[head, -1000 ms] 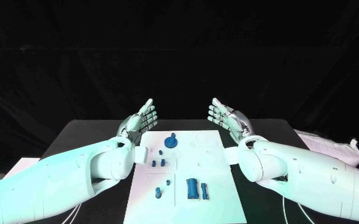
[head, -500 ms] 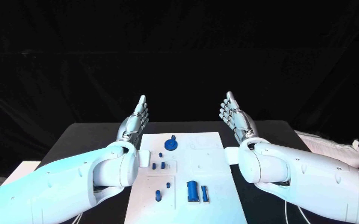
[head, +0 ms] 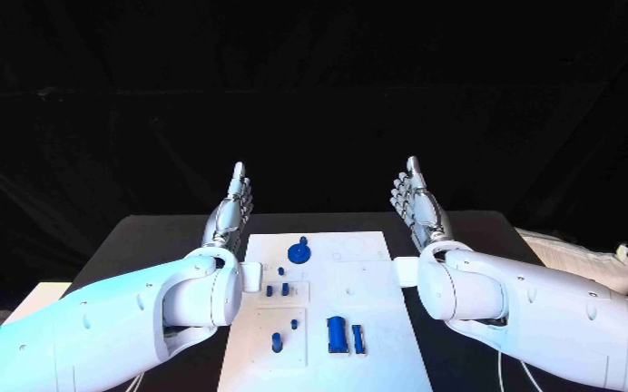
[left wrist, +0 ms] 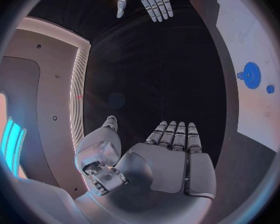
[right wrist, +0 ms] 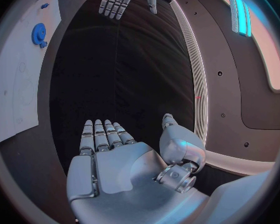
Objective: Assemble the parts on the task board
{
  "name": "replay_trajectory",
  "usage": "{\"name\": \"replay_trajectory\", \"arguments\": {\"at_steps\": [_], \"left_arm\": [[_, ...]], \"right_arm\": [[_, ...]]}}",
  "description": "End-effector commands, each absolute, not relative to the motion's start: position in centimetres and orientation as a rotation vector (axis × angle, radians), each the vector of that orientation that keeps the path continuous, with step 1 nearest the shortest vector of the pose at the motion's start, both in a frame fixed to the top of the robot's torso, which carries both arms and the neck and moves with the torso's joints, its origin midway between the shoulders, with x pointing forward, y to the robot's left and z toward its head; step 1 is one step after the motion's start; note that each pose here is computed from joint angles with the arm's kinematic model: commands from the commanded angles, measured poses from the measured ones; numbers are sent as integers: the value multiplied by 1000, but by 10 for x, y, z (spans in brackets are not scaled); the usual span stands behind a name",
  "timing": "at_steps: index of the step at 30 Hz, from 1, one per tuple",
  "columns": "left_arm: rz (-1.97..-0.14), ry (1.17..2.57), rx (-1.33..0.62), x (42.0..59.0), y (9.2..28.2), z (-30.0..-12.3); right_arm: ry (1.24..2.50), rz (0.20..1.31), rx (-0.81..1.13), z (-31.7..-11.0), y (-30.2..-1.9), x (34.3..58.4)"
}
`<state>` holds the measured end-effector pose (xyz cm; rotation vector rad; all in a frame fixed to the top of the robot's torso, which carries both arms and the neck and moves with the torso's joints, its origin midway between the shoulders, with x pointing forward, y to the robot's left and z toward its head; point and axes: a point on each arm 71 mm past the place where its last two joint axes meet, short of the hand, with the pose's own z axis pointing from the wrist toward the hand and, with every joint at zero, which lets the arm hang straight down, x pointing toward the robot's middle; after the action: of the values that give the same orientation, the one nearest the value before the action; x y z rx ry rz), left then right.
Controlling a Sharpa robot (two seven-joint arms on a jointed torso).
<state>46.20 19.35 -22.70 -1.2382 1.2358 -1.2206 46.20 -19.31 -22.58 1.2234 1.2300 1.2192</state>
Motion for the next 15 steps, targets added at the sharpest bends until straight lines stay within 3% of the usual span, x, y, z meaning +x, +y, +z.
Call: {"name": "replay_trajectory", "arguments": {"at_steps": [1,15], "left_arm": [[-1229,1218,-1209,462,192,-224],[-1229,1218,-1209,462,192,-224]], "right_arm": [[1218,1229,1209,-224,-192,462],[1218,1229,1209,-224,-192,462]]}}
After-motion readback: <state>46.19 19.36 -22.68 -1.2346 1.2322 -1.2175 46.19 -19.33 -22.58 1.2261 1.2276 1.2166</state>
